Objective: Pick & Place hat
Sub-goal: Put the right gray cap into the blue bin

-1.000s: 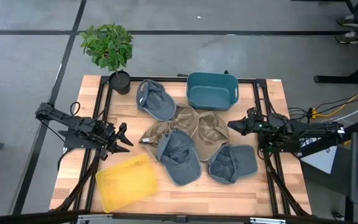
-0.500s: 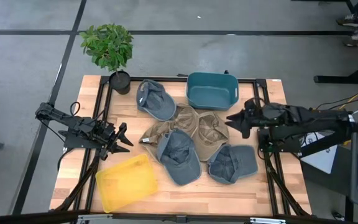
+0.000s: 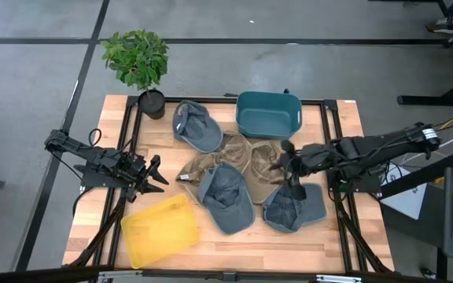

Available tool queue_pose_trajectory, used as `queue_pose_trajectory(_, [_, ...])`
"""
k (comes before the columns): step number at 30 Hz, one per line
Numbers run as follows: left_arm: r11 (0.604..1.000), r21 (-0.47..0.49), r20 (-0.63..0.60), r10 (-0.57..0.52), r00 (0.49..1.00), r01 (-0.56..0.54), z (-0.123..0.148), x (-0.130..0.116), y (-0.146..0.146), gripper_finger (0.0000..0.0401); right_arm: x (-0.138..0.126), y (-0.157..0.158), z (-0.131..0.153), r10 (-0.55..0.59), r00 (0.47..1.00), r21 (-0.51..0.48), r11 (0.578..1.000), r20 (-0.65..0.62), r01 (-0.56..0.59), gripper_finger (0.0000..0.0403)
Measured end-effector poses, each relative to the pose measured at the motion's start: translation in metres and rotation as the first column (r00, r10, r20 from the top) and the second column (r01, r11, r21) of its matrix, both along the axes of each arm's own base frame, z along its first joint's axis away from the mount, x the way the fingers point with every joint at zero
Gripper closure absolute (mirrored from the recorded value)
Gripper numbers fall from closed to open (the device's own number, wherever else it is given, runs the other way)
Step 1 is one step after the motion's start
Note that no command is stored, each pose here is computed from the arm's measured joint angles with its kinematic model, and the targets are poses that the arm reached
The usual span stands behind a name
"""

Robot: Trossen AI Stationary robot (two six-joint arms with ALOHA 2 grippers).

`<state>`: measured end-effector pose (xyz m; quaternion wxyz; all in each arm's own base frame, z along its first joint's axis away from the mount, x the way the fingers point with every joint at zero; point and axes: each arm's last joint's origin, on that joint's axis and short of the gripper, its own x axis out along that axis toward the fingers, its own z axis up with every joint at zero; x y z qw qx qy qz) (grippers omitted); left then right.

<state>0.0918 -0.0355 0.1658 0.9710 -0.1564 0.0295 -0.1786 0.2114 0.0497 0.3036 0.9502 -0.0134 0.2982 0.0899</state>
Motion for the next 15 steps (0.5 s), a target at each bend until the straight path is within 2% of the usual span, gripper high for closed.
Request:
queue_pose_trajectory(4, [1.000,0.000,0.000,0.000,1.000,0.000,0.000,0.000,0.000,0.0262,0.006,0.009,-0.017,0.116,0.983,-0.003,0.993,-0.144,-0.117,0.0186])
queue_pose_trajectory(10, [1.000,0.000,0.000,0.000,1.000,0.000,0.000,0.000,0.000,0.0262,0.003,0.017,-0.042,0.175,0.915,-0.058,0.976,-0.364,-0.210,0.0186])
queue_pose_trajectory(15, [1.000,0.000,0.000,0.000,1.000,0.000,0.000,0.000,0.000,0.0262,0.005,0.015,-0.055,0.124,0.887,-0.171,0.960,-0.446,-0.220,0.0186])
